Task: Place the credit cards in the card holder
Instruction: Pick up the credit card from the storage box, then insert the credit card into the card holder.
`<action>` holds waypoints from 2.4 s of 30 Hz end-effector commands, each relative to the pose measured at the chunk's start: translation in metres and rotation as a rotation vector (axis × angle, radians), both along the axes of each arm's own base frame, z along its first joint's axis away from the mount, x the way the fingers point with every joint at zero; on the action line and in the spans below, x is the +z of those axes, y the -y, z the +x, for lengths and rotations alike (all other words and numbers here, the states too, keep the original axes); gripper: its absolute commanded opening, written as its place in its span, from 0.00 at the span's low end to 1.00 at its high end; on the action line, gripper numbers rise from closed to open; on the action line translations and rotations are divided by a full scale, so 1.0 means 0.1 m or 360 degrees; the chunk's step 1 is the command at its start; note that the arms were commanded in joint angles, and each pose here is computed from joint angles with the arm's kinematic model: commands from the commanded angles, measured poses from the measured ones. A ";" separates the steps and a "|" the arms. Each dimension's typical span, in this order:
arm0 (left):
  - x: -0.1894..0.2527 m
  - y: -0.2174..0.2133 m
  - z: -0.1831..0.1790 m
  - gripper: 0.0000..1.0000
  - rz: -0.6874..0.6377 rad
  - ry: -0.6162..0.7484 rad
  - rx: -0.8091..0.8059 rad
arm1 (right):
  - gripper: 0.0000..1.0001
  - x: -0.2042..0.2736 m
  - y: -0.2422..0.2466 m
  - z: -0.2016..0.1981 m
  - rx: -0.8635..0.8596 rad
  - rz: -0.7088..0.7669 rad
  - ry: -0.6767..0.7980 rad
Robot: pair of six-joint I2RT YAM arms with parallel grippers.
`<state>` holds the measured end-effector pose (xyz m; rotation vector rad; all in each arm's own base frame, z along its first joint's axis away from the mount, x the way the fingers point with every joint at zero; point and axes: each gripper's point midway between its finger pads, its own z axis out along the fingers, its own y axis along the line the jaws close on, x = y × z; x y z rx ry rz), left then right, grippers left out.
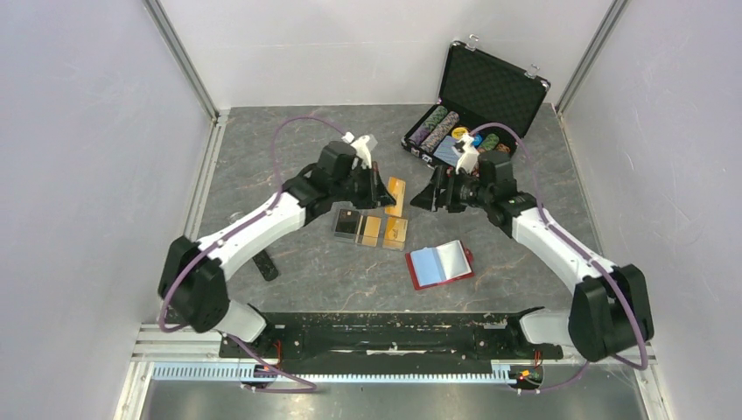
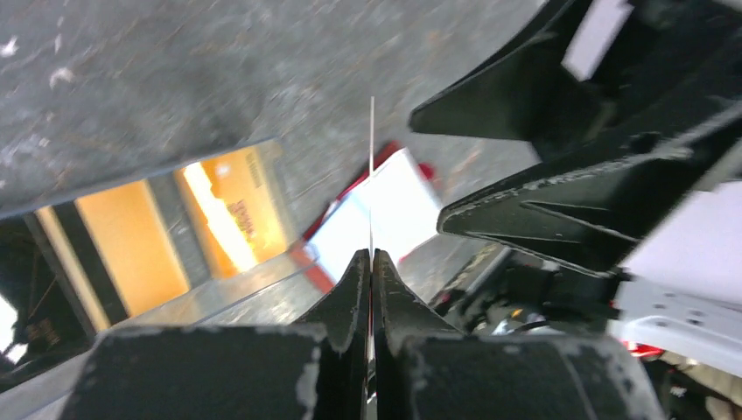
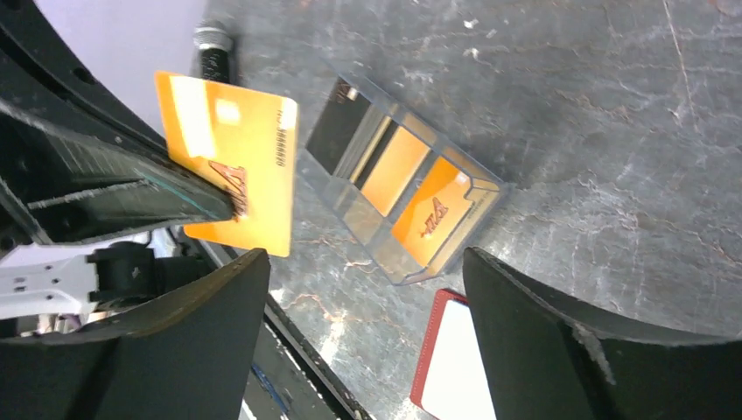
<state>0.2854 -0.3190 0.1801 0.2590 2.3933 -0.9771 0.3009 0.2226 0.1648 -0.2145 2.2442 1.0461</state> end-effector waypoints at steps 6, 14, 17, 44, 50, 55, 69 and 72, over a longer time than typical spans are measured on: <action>1.02 0.28 -0.24 0.02 -0.0923 0.0119 -0.0237 | 0.87 0.72 -0.13 -0.27 0.0217 0.0482 0.0205; 1.01 0.29 -0.37 0.02 -0.1064 0.0057 -0.0290 | 0.60 0.89 -0.17 -0.31 0.0221 0.0604 0.0233; 0.98 0.27 -0.40 0.02 -0.1062 0.0048 -0.0287 | 0.54 0.93 -0.17 -0.30 0.0209 0.0630 0.0246; 0.30 0.21 -0.44 0.47 -0.0648 -0.0134 -0.0218 | 0.00 0.07 0.30 -0.22 -0.0052 0.0122 -0.0017; -0.22 0.22 -0.64 0.45 -0.0188 -0.0220 -0.0286 | 0.00 -0.29 0.53 -0.33 -0.0071 -0.0154 -0.0112; -0.59 0.28 -0.88 0.40 0.0094 -0.0245 -0.0413 | 0.00 -0.59 0.70 -0.48 -0.0071 -0.0333 -0.0225; -1.15 0.42 -1.16 0.30 0.0385 -0.0311 -0.0622 | 0.00 -1.05 0.80 -0.66 0.0015 -0.0418 -0.0400; -1.21 0.47 -1.18 0.29 0.0397 -0.0327 -0.0640 | 0.00 -1.11 0.78 -0.70 0.0046 -0.0403 -0.0425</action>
